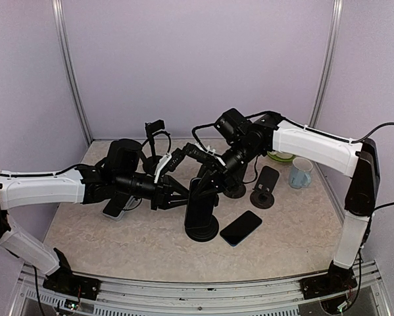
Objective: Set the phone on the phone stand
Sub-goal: Install the phone on the phone stand.
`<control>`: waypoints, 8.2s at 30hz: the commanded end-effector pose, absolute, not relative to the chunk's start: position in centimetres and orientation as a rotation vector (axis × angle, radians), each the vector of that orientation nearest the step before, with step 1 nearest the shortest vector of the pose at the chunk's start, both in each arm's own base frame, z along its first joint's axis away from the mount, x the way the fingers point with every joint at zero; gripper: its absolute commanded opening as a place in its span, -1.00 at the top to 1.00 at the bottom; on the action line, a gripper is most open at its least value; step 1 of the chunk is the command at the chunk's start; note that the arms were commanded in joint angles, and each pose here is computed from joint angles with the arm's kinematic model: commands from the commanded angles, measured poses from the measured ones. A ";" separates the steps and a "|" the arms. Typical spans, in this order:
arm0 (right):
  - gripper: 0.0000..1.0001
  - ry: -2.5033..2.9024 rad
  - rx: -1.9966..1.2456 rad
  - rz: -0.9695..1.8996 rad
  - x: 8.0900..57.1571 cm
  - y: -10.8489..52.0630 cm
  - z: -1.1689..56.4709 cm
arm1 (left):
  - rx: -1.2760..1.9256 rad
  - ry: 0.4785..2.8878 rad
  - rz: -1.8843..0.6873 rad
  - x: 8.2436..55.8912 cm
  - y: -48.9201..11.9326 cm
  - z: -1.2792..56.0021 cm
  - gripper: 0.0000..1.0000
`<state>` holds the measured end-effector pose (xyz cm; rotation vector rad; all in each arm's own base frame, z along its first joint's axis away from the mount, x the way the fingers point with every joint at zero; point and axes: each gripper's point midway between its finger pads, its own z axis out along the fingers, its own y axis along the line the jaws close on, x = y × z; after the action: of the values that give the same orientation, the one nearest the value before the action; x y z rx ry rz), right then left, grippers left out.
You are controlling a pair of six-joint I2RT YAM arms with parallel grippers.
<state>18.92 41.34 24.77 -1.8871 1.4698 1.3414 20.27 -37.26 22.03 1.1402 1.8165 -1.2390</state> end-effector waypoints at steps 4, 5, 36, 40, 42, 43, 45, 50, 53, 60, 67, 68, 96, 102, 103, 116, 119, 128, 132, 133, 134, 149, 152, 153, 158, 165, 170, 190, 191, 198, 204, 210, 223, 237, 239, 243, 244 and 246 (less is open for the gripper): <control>1.00 1.692 -1.863 1.195 20.3 39.2 22.3 | 1.139 1.732 -1.252 19.9 -36.4 24.4 1.00; 1.00 1.696 -1.863 1.193 20.3 39.2 22.2 | 1.137 1.731 -1.252 20.0 -36.3 24.5 1.00; 1.00 1.714 -1.878 1.181 19.9 38.7 21.8 | 1.081 1.746 -1.229 20.2 -34.5 24.3 1.00; 1.00 1.739 -1.875 1.164 20.2 38.6 21.4 | 1.080 1.740 -1.230 20.1 -34.5 24.5 1.00; 1.00 1.747 -1.872 1.163 20.3 38.7 21.4 | 1.079 1.738 -1.231 20.0 -34.4 24.6 1.00; 1.00 1.751 -1.871 1.164 20.3 38.7 21.3 | 1.080 1.738 -1.229 20.0 -34.4 24.5 1.00; 1.00 1.761 -1.870 1.161 20.4 38.7 21.2 | 1.078 1.739 -1.222 20.0 -34.3 24.5 1.00; 1.00 1.791 -1.868 1.149 20.6 38.6 20.7 | 1.072 1.724 -1.215 20.0 -34.1 24.8 1.00; 1.00 1.800 -1.867 1.149 20.7 38.6 20.5 | 1.075 1.715 -1.219 19.8 -34.0 24.9 1.00; 1.00 1.831 -1.866 1.141 21.0 38.6 19.8 | 1.087 1.689 -1.218 19.5 -33.9 25.4 1.00; 1.00 1.855 -1.851 1.147 21.5 38.8 19.4 | 1.086 1.674 -1.211 19.3 -33.8 25.5 1.00; 1.00 1.859 -1.845 1.148 21.7 38.8 19.4 | 1.085 1.669 -1.208 19.3 -33.8 25.5 1.00; 1.00 2.186 -1.719 0.999 24.1 39.1 16.6 | 1.043 1.652 -1.110 19.0 -34.4 25.7 1.00; 1.00 2.176 -1.746 0.986 23.3 39.5 16.7 | 1.037 1.660 -1.112 19.2 -34.9 25.6 1.00; 1.00 2.175 -1.746 0.986 23.3 39.6 16.7 | 1.038 1.660 -1.113 19.2 -35.0 25.6 1.00; 1.00 2.138 -1.763 1.007 22.9 39.9 17.2 | 1.027 1.664 -1.125 19.3 -35.3 25.3 0.35; 1.00 2.130 -1.765 1.008 22.8 40.0 17.3 | 1.023 1.665 -1.123 19.4 -35.2 25.3 0.18; 1.00 2.122 -1.768 1.004 22.7 40.0 17.5 | 1.015 1.638 -1.142 19.1 -35.0 25.7 -0.22; 1.00 2.122 -1.767 0.998 22.8 40.0 17.5 | 1.018 1.602 -1.182 18.5 -34.6 26.4 -0.35; 1.00 2.123 -1.766 0.996 22.8 40.0 17.4 | 1.022 1.590 -1.191 18.4 -34.5 26.6 -0.38; 1.00 2.126 -1.765 0.995 22.9 40.0 17.3 | 1.025 1.582 -1.201 18.2 -34.5 26.8 -0.41; 1.00 2.119 -1.764 0.987 22.9 40.0 17.4 | 1.001 1.564 -1.223 18.3 -33.9 27.1 -0.60; 1.00 2.119 -1.762 0.985 23.0 39.9 17.5 | 0.980 1.599 -1.217 19.2 -33.7 26.3 -0.59; 1.00 2.118 -1.763 0.981 23.0 39.9 17.5 | 0.976 1.608 -1.218 19.4 -33.7 26.0 -0.59; 1.00 2.122 -1.763 0.979 23.0 39.9 17.4 | 0.984 1.646 -1.234 20.0 -34.1 24.7 -0.57; 1.00 2.119 -1.763 0.980 23.1 40.0 17.4 | 1.031 1.649 -1.290 19.8 -35.1 23.9 -0.40; 1.00 2.121 -1.761 0.975 23.1 39.9 17.4 | 1.026 1.660 -1.282 20.3 -35.2 23.8 -0.15; 1.00 2.234 -1.705 0.858 24.7 38.8 15.4 | 1.011 1.651 -1.282 20.5 -35.3 23.9 0.87; 1.00 2.240 -1.698 0.869 24.8 38.8 15.3 | 1.012 1.643 -1.283 20.4 -35.2 24.0 0.86; 1.00 2.276 -1.657 0.937 25.4 38.7 15.1 | 1.054 1.589 -1.242 18.7 -35.4 24.6 0.66; 1.00 2.276 -1.661 0.949 25.2 38.8 15.0 | 1.072 1.569 -1.249 17.9 -35.7 24.6 0.16; 1.00 2.222 -1.677 0.962 24.6 38.9 16.2 | 1.010 1.548 -1.288 18.7 -34.1 25.3 -0.42; 1.00 2.207 -1.689 0.956 24.2 39.1 16.5 | 0.909 1.625 -1.297 20.7 -32.9 24.3 -0.62; 1.00 2.220 -1.695 0.936 24.2 38.8 15.9 | 0.967 1.611 -1.365 21.0 -34.5 23.7 -0.04; 1.00 2.219 -1.697 0.936 24.2 38.9 15.8 | 0.971 1.607 -1.368 21.1 -34.6 23.8 0.04; 1.00 2.216 -1.700 0.935 24.2 38.9 15.9 | 0.970 1.603 -1.370 21.4 -34.6 23.8 0.29; 1.00 2.215 -1.701 0.937 24.2 38.9 15.8 | 0.973 1.602 -1.375 21.4 -34.6 23.8 0.35; 1.00 2.217 -1.700 0.934 24.2 38.8 15.8 | 0.976 1.600 -1.382 21.4 -34.7 23.8 0.49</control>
<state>21.75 42.86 23.42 -1.7253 1.8418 1.1978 21.26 -34.18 21.93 0.9441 1.6845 -1.3608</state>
